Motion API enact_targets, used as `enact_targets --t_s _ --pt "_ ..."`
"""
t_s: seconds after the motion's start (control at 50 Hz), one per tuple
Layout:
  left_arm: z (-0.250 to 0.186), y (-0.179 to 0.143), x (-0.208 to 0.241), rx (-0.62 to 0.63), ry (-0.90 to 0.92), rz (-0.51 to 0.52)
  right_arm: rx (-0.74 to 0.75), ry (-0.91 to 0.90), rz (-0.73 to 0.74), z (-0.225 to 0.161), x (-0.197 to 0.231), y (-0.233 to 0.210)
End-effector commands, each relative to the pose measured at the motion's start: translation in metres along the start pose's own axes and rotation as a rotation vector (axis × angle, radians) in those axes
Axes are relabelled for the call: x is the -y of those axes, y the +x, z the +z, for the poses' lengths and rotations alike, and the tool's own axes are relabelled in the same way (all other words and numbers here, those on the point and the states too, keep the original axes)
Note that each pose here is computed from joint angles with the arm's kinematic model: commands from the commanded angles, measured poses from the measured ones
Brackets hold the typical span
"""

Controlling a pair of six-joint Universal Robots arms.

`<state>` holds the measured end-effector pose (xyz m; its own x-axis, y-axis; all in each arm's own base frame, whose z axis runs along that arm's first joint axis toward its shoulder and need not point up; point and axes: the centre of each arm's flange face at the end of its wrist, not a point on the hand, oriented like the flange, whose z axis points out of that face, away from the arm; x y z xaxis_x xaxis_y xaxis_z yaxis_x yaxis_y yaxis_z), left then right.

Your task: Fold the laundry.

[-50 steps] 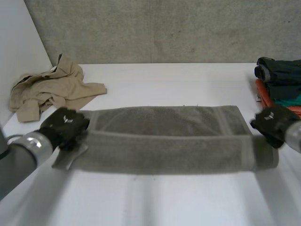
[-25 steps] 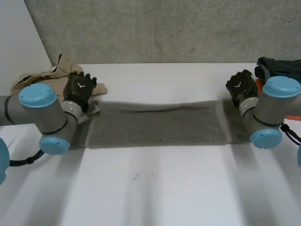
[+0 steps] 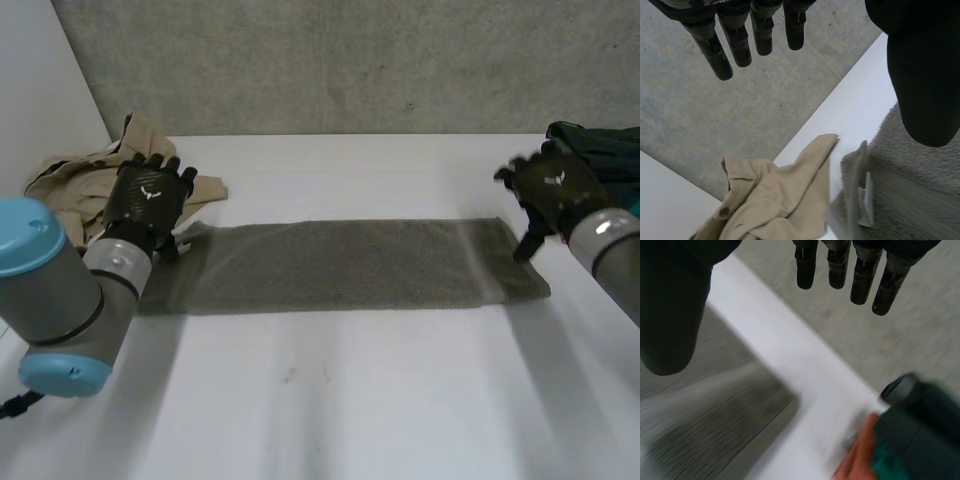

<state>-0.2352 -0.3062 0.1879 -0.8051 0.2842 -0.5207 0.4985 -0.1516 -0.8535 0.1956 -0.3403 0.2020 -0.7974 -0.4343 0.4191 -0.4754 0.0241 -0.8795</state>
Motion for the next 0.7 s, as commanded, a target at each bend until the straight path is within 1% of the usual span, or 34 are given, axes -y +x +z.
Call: enact_targets --t_s 0.02,0.08,0.22,0.4,0.46,0.52,0.54,0.62,0.68,0.7 --pt "0.005 -0.005 -0.016 0.002 -0.037 -0.034 0.049 -0.1 0.023 -0.012 -0.026 -0.009" --pt "0.016 -0.008 -0.035 0.012 -0.078 -0.037 0.041 -0.093 0.019 -0.01 -0.031 -0.01" --pt "0.042 -0.007 -0.056 -0.005 -0.088 -0.038 0.033 -0.117 0.026 0.004 -0.056 -0.013" --pt "0.077 -0.009 -0.076 0.023 -0.076 -0.029 0.036 -0.111 0.017 0.005 -0.059 -0.015" --pt "0.093 -0.012 -0.081 0.046 -0.062 -0.017 0.028 -0.105 0.015 0.005 -0.06 -0.014" --pt "0.108 -0.021 -0.086 0.085 -0.047 -0.003 0.028 -0.099 0.011 0.005 -0.061 -0.015" --pt "0.115 -0.028 -0.089 0.116 -0.043 0.007 0.029 -0.098 0.011 0.006 -0.062 -0.015" --pt "0.121 -0.043 -0.092 0.179 -0.053 0.026 0.035 -0.097 0.002 0.006 -0.063 -0.018" --pt "0.118 -0.043 -0.09 0.183 -0.064 0.022 0.034 -0.096 -0.037 0.006 -0.065 -0.019" --pt "0.115 -0.038 -0.09 0.172 -0.071 0.02 0.035 -0.099 -0.047 0.006 -0.067 -0.019"
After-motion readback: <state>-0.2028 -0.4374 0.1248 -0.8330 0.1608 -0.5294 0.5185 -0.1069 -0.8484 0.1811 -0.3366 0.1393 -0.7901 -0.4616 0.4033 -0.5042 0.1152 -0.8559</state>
